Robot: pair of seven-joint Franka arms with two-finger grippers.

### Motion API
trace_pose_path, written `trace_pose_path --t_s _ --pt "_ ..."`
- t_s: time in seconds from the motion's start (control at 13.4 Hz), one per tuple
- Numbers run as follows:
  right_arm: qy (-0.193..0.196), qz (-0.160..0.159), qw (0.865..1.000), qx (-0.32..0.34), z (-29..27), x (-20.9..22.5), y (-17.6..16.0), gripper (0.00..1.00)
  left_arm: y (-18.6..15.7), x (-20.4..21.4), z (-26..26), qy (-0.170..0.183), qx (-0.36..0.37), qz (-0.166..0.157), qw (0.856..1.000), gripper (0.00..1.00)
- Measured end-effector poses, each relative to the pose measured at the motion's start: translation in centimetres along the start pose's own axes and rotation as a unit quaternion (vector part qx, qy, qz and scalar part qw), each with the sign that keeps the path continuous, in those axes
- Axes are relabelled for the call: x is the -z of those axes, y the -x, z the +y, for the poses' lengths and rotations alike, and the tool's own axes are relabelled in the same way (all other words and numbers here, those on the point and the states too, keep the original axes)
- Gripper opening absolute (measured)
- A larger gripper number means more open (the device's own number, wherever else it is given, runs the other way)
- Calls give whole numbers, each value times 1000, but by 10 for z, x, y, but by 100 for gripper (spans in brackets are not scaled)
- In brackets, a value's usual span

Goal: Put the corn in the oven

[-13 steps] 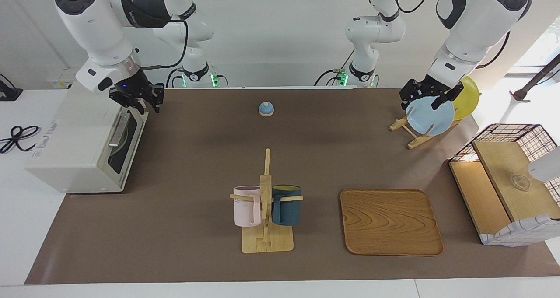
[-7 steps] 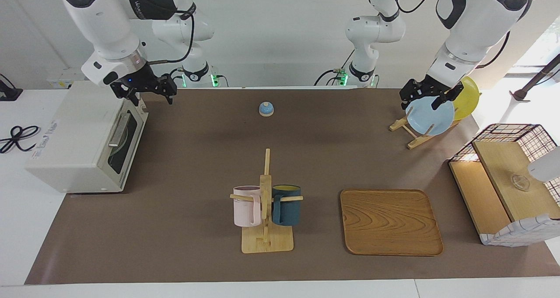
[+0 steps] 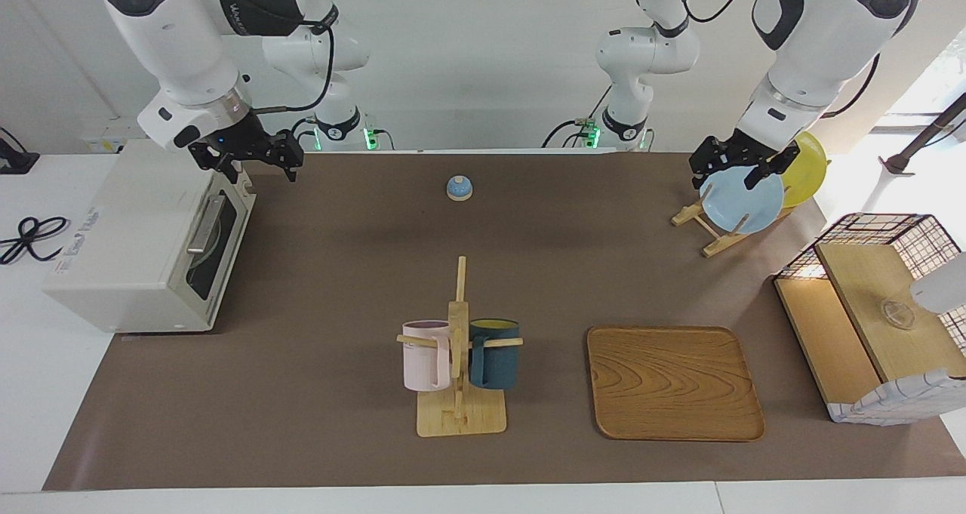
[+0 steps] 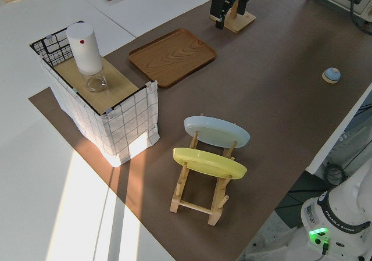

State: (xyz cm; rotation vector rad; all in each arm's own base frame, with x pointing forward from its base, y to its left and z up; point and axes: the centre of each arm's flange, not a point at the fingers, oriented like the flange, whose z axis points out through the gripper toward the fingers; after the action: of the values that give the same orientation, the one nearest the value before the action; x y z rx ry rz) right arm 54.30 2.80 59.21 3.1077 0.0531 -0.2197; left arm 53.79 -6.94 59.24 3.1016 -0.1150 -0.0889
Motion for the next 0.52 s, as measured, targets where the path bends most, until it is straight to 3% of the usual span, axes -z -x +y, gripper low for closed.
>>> trace_pose_path --t_s 0.52 --pt "0 8 1000 -2 2 4 -1 100 0 0 0 0 0 0 1000 100"
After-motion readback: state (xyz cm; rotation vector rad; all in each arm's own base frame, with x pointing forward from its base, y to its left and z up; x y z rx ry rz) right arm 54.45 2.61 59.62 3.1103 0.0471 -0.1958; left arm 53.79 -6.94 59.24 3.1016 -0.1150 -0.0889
